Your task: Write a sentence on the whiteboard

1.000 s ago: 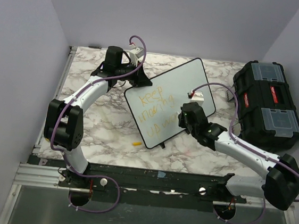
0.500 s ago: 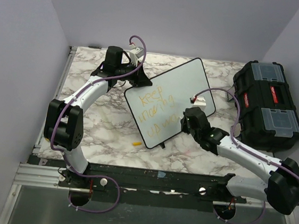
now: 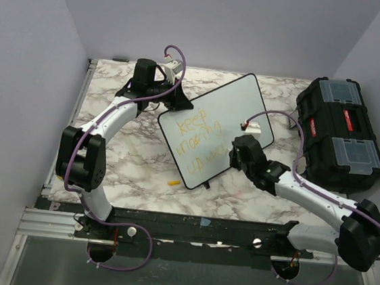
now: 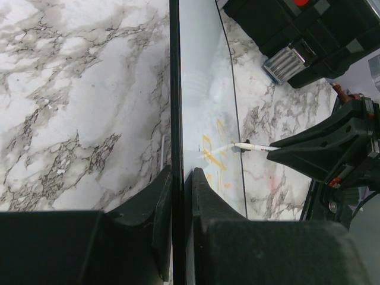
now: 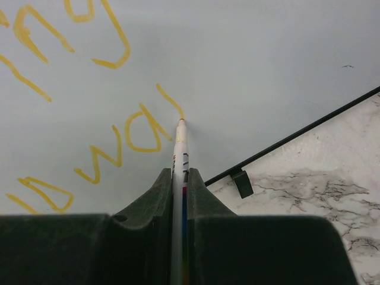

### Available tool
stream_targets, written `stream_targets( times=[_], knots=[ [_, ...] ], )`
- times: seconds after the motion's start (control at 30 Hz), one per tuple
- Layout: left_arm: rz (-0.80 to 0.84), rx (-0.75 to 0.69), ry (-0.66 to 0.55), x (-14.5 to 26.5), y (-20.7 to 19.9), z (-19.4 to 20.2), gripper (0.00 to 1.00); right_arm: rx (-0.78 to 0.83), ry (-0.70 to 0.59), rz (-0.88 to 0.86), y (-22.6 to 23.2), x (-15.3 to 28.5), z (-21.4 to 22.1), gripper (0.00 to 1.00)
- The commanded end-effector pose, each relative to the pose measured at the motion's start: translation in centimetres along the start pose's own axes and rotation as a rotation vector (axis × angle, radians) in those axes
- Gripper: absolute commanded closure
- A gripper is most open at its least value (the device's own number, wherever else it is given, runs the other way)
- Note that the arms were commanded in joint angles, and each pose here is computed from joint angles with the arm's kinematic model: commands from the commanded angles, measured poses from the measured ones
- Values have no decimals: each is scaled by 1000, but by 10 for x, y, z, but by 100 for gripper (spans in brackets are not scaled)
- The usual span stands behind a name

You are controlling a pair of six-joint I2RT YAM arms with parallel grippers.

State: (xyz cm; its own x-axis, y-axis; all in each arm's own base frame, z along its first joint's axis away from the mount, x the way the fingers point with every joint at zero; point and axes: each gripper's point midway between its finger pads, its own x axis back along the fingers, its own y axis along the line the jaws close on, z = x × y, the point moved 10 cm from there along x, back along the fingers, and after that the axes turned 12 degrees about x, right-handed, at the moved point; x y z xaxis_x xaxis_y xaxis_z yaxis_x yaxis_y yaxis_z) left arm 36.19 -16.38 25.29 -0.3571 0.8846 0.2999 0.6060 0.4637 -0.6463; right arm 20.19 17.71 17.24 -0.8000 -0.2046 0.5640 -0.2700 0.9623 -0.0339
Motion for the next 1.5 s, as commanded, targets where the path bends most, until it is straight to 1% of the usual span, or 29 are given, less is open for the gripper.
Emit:
stream_targets(
  times=[0.0,0.4,0.87,1.2,1.47],
  knots=[
    [44,-33,98,-12,3,24,100,1,5,-1,3,-9,-9,99],
    [45,-35,98,-12,3,23,100,-1,-19,37,2,-19,-30,99],
    [48,-37,97,-12,2,22,100,-16,-38,38,-3,-8,-36,99],
    [44,-33,98,-12,3,23,100,-109,-66,-3,-17,-1,-47,99],
    [43,-34,97,-12,3,23,100,-194,-51,-27,-37,-2,-39,99]
  ],
)
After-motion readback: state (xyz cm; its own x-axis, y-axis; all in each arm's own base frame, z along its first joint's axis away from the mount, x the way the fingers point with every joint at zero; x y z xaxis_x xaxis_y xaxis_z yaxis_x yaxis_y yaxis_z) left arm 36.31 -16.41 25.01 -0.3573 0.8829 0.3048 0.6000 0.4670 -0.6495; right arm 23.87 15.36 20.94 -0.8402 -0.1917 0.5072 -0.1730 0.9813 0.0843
